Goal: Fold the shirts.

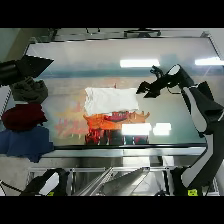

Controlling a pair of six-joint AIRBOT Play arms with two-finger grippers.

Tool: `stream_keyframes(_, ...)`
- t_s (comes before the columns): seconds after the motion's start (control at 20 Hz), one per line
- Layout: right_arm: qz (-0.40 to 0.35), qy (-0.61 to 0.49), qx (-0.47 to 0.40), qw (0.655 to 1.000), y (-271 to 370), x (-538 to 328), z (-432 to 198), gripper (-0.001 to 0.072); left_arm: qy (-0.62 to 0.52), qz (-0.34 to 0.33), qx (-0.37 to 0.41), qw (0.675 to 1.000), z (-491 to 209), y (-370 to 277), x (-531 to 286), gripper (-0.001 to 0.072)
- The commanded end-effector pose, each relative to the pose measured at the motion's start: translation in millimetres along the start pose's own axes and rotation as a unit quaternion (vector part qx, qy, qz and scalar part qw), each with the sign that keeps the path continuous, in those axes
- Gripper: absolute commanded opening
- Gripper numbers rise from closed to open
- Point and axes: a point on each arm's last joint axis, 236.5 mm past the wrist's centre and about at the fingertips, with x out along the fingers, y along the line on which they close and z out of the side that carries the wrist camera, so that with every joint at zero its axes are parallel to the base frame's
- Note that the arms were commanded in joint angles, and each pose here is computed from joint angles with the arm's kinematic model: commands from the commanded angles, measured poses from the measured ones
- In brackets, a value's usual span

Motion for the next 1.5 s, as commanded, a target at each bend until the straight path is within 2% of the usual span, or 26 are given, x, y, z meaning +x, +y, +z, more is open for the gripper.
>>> stream_keyframes(0.0,0.038,0.022,0.005,0.999,19.9,41.5,-8.7,0.069,0.0,0.0,0.001,1.0,-0.1,0.0,0.0,0.003)
stream_keyframes(0.15,0.05,0.039,0.002,0.998,35.0,64.4,-19.3,0.0689,0.0,0.0,0.001,1.0,-0.2,0.0,0.0,0.003)
stream_keyframes(0.2,0.053,0.042,0.0,0.998,39.7,67.2,-21.2,0.0647,0.001,0.0,0.001,1.0,-0.3,0.0,0.0,0.003)
stream_keyframes(0.25,0.061,0.041,-0.007,0.997,44.7,67.3,-21.0,0.0434,0.001,0.0,0.001,1.0,-0.5,-0.1,0.0,0.003)
stream_keyframes(0.3,0.081,0.036,-0.012,0.996,54.4,65.8,-19.4,0.014,0.002,-0.001,0.001,1.0,-0.9,-0.4,0.0,0.003)
stream_keyframes(0.35,0.101,0.03,-0.009,0.994,64.7,62.2,-16.3,0.0034,0.003,-0.001,0.001,1.0,-1.5,-0.8,0.0,0.003)
stream_keyframes(0.5,0.132,-0.01,-0.011,0.991,93.2,33.5,5.7,0.002,0.007,-0.004,0.001,1.0,-3.3,-1.8,-0.1,0.003)
stream_keyframes(0.6,0.138,-0.079,-0.009,0.987,109.9,-13.8,37.6,0.0019,0.007,-0.004,0.001,1.0,-3.2,-1.9,-0.1,0.003)
stream_keyframes(0.75,0.149,-0.208,0.016,0.966,120.9,-124.6,83.5,0.0018,0.007,-0.004,0.0,1.0,-3.4,-1.0,0.4,0.003)
stream_keyframes(0.9,0.141,-0.325,0.046,0.934,99.1,-253.9,93.0,0.0018,0.007,-0.004,0.0,1.0,-3.6,-1.1,0.4,0.003)
stream_keyframes(1.05,0.069,-0.382,0.107,0.916,37.1,-350.6,58.1,0.0018,0.012,-0.007,0.0,1.0,-5.8,-2.5,0.3,0.0031)
stream_keyframes(1.2,-0.063,-0.396,0.197,0.895,-44.8,-409.4,-7.5,0.0018,0.016,-0.009,0.0,1.0,-7.6,-3.5,0.3,0.003)
stream_keyframes(1.35,-0.181,-0.351,0.322,0.861,-131.6,-415.2,-94.2,0.0017,0.021,-0.012,0.0,1.0,-9.7,-5.3,0.6,0.003)
stream_keyframes(1.45,-0.209,-0.31,0.391,0.841,-175.9,-386.1,-145.6,0.0018,0.021,-0.013,0.0,1.0,-10.1,-5.4,0.7,0.003)
